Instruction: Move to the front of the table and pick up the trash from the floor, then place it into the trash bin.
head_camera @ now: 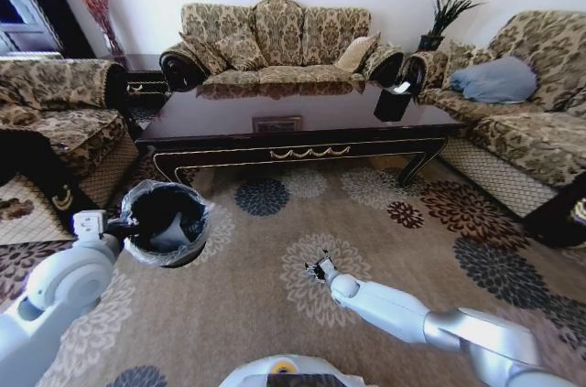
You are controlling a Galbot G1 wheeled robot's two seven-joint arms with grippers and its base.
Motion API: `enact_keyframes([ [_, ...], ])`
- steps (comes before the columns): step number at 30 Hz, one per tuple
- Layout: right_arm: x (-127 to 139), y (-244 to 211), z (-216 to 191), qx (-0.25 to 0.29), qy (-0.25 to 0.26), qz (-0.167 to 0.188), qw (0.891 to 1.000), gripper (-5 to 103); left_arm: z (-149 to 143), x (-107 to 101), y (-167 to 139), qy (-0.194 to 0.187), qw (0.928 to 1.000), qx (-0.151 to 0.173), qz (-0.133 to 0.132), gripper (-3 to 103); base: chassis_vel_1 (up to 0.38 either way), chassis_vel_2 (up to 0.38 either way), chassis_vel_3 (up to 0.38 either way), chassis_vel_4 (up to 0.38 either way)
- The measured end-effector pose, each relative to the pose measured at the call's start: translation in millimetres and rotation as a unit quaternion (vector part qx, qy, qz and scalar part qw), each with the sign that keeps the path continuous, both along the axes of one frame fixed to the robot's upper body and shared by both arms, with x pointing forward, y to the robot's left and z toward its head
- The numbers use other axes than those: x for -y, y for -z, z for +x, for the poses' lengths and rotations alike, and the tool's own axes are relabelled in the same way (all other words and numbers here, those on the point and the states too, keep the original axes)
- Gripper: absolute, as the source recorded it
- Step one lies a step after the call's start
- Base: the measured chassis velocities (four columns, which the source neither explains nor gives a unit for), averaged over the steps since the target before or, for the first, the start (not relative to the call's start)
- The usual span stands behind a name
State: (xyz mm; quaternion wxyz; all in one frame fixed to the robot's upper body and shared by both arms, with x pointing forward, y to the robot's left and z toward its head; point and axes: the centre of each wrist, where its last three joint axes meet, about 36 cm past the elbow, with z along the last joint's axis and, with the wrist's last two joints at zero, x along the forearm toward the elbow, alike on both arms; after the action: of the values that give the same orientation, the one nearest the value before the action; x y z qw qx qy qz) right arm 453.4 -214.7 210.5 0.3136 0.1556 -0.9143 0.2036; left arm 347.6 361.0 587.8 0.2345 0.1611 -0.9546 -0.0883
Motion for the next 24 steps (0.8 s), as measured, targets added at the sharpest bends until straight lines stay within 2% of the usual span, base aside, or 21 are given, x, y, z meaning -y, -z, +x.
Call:
enact_keyframes([
  [7,-1,2,-14,-0.013,0.007,0.009,1.000,100,0,-1,2,-0.002,1.0000,-0.001,0.000,2,0.000,0.000,0.000,0.000],
  [21,1,12,-24,-0.018,0.015,-0.033,0.999,101,-4,2,3,-0.002,1.0000,-0.001,0.000,2,0.000,0.000,0.000,0.000],
  [24,2,12,-25,-0.020,0.016,-0.037,0.999,92,-4,2,3,-0.002,1.0000,-0.001,0.000,2,0.000,0.000,0.000,0.000],
])
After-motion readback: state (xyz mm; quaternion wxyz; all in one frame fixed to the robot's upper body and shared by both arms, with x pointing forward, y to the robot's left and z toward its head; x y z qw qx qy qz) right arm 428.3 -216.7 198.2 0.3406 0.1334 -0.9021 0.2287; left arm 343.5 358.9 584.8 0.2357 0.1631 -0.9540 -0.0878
